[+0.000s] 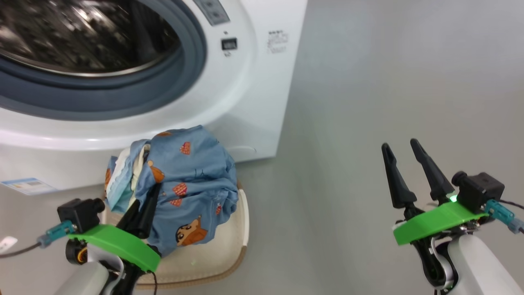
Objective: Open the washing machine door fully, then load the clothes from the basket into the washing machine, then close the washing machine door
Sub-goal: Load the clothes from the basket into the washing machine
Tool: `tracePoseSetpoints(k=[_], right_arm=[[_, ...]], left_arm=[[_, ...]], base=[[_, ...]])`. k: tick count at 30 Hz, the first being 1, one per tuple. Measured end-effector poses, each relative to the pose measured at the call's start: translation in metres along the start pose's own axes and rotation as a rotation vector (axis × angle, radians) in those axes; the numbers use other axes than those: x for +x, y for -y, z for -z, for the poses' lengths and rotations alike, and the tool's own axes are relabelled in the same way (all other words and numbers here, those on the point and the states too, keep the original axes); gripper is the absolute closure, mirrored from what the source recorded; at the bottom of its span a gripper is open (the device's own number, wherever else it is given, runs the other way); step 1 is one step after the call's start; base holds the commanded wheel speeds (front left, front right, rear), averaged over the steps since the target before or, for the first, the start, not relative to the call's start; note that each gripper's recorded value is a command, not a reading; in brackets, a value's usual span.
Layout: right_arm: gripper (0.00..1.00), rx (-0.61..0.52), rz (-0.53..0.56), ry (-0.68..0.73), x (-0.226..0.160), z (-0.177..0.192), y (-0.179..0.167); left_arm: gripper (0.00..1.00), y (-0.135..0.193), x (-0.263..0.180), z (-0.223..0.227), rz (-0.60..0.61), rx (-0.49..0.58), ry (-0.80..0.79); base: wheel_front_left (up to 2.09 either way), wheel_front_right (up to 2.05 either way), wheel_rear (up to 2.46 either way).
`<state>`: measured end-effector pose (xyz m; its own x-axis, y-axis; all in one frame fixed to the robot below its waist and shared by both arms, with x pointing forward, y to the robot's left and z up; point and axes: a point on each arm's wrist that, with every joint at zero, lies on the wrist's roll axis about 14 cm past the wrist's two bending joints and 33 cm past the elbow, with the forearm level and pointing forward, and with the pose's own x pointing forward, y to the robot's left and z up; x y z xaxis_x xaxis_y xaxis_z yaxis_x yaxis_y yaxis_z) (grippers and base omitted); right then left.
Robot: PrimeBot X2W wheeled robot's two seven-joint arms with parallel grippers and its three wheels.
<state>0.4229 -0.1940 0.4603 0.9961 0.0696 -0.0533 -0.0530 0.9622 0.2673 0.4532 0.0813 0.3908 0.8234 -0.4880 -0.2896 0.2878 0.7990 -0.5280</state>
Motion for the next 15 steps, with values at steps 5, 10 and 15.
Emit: tracePoseSetpoints(k=[5, 10, 15], right_arm=[[0.00, 0.013, -0.027, 0.021, -0.008, -0.009, -0.009], [0.00, 0.018, -0.049, 0.037, -0.016, -0.017, -0.014], [0.00, 0.019, -0.076, 0.055, -0.020, -0.024, -0.023]], left_arm=[[1.00, 0.018, -0.021, -0.031, 0.020, 0.012, 0.124], [1.00, 0.033, -0.042, -0.056, 0.027, 0.025, 0.228], [1.00, 0.044, -0.062, -0.079, 0.024, 0.013, 0.327]], base=[[0.00, 0.00, 0.00], [0.00, 0.00, 0.00], [0.00, 0.00, 0.00]])
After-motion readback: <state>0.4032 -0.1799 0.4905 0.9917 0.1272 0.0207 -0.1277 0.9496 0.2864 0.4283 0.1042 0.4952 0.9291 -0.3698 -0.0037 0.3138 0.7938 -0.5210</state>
